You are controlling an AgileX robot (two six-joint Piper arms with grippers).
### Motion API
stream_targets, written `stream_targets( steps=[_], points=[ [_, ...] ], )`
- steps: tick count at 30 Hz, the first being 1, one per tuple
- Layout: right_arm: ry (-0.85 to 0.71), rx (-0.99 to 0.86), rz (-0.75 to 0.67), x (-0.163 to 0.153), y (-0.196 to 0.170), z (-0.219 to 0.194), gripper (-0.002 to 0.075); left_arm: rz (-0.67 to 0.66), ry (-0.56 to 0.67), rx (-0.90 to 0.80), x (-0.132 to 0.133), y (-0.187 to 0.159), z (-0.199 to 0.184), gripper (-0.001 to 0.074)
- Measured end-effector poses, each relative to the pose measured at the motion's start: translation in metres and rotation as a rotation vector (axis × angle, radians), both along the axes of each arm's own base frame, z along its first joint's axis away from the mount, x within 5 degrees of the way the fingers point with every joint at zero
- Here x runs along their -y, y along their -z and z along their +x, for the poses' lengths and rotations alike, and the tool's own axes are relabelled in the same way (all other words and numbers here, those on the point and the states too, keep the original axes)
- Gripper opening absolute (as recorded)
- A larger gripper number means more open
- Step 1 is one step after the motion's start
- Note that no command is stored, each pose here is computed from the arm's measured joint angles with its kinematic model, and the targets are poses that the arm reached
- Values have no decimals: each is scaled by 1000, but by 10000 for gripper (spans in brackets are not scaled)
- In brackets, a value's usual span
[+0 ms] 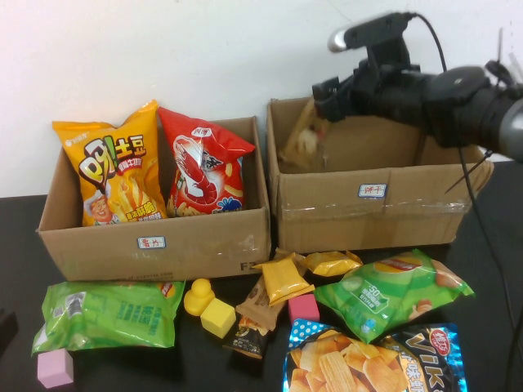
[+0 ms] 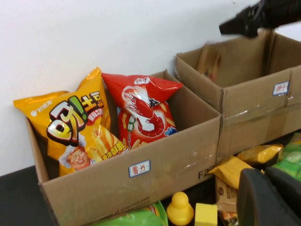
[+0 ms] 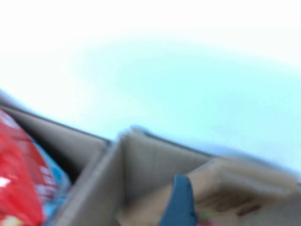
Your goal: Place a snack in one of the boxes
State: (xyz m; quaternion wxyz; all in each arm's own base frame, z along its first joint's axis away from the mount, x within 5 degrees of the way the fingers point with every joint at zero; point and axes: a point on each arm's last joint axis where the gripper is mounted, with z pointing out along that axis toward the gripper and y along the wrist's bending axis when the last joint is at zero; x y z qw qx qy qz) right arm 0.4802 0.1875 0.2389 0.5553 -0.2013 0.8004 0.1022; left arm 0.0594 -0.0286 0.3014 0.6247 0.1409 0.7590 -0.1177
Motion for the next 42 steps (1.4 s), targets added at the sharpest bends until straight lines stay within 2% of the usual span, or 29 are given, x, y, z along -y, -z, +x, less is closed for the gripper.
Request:
stream_targets(
  steps=[3, 6, 8, 11, 19, 27, 36, 39, 42],
  points=[
    [-71, 29, 38, -2, -32, -12, 499, 3, 5, -10, 0, 1, 0, -3],
    [-174, 80, 85, -4, -79, -34, 295, 6, 9, -18, 1, 2, -1, -3],
    [-207, 132, 120, -1, -114, -51, 132, 7, 11, -22, 1, 2, -1, -3],
    [-201, 173, 172, 9, -148, -78, 37, 8, 15, -32, 1, 3, -1, -3],
    [-195, 178, 115, 41, -156, -159, 1, 16, 26, -54, 2, 5, -2, -3],
    [-328, 258, 94, 73, -165, -271, 0, 16, 27, -56, 2, 5, -2, -3],
    [-481, 309, 110, 97, -139, -369, -1, 16, 27, -56, 2, 5, -2, -2],
    [-480, 333, 106, 106, -122, -394, -1, 16, 27, -56, 2, 5, -2, -3],
    [-411, 372, 89, 118, -101, -410, -1, 18, 26, -56, 2, 5, -2, -3]
  ],
)
